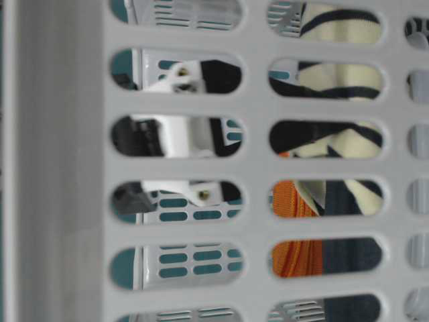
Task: Pick up the slipper from the shopping basket with the left arm.
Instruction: 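Lower the left gripper and close it on the slipper's striped heel, then lift the gripped slipper upward out of the basket with the left gripper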
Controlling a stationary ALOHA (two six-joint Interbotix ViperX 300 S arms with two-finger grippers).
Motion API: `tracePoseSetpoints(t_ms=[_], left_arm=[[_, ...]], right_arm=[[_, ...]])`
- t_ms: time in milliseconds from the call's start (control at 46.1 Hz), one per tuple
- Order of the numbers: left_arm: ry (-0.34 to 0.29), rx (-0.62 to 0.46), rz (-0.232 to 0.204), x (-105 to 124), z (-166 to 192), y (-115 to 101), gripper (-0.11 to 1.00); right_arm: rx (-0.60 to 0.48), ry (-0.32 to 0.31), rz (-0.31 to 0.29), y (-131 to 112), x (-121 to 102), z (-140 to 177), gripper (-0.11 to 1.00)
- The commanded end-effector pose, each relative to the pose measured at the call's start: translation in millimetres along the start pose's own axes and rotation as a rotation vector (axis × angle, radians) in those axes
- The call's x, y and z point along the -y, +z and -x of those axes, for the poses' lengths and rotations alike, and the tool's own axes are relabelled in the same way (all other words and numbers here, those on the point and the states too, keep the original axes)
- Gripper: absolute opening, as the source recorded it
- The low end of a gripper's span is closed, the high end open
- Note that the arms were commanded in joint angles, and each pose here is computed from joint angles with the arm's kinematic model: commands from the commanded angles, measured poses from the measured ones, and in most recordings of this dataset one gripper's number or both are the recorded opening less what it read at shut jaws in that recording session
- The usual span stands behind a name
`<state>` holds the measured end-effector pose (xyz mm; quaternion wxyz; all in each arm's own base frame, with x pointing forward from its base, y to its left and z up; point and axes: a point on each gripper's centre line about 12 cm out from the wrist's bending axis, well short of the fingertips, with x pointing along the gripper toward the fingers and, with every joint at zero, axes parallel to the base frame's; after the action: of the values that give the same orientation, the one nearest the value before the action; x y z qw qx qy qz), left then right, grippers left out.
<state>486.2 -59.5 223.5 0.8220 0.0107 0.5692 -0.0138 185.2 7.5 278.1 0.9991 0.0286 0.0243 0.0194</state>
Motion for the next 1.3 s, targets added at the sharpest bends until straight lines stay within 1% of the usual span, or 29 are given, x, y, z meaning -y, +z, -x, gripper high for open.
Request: tracePoseSetpoints(t_ms=[0, 65, 130, 195, 304, 369, 412, 586, 737, 824, 976, 1171, 1280], left_arm=[[0.0, 0.026, -0.011, -1.1, 4.0, 1.0, 0.89], [0.0, 0.028, -0.017, -1.0, 4.1, 1.1, 0.86], [0.0, 0.031, -0.023, -1.0, 5.2, 1.7, 0.76], [0.0, 0.034, -0.026, -1.0, 7.2, 2.7, 0.6], [-0.001, 0.061, -0.035, -1.3, 24.5, 7.1, 0.27], [0.0, 0.077, -0.039, -3.8, 38.2, 10.7, 0.12], [0.002, 0.081, -0.044, -5.5, 50.9, 13.0, 0.05], [0.006, 0.078, -0.057, -6.6, 101.6, 24.9, 0.05], [0.01, 0.092, -0.053, -9.7, 151.7, 37.7, 0.05], [0.01, 0.107, -0.054, -9.3, 171.7, 43.1, 0.05], [0.011, 0.096, -0.048, -10.2, 191.9, 48.9, 0.05], [0.015, 0.041, -0.04, -13.0, 193.2, 50.9, 0.05], [0.017, 0.035, -0.038, -14.3, 192.3, 51.7, 0.05]], right_arm=[[0.004, 0.005, -0.014, 2.4, -1.0, -1.2, 0.0], [-0.006, 0.002, -0.024, 0.2, -0.6, -1.1, 0.0], [-0.014, 0.003, -0.032, -0.7, -0.8, -1.1, 0.0], [-0.02, 0.003, -0.037, -1.3, -0.8, -0.9, 0.0], [-0.019, 0.002, -0.038, -1.0, -0.5, -0.6, 0.0], [-0.017, 0.002, -0.037, -0.7, -0.5, -0.4, 0.0], [-0.016, 0.002, -0.037, -0.5, -0.5, -0.1, 0.0], [-0.008, 0.002, -0.037, 0.5, -0.6, 1.4, 0.0], [-0.006, 0.004, -0.038, 0.4, -0.9, 1.9, 0.0], [-0.005, 0.003, -0.038, 0.7, -0.6, 2.2, 0.0], [-0.002, 0.004, -0.038, 1.2, -0.9, 2.7, 0.0], [0.0, 0.005, -0.038, 1.1, -0.9, 3.2, 0.0], [-0.002, 0.004, -0.038, 0.5, -0.9, 3.2, 0.0]])
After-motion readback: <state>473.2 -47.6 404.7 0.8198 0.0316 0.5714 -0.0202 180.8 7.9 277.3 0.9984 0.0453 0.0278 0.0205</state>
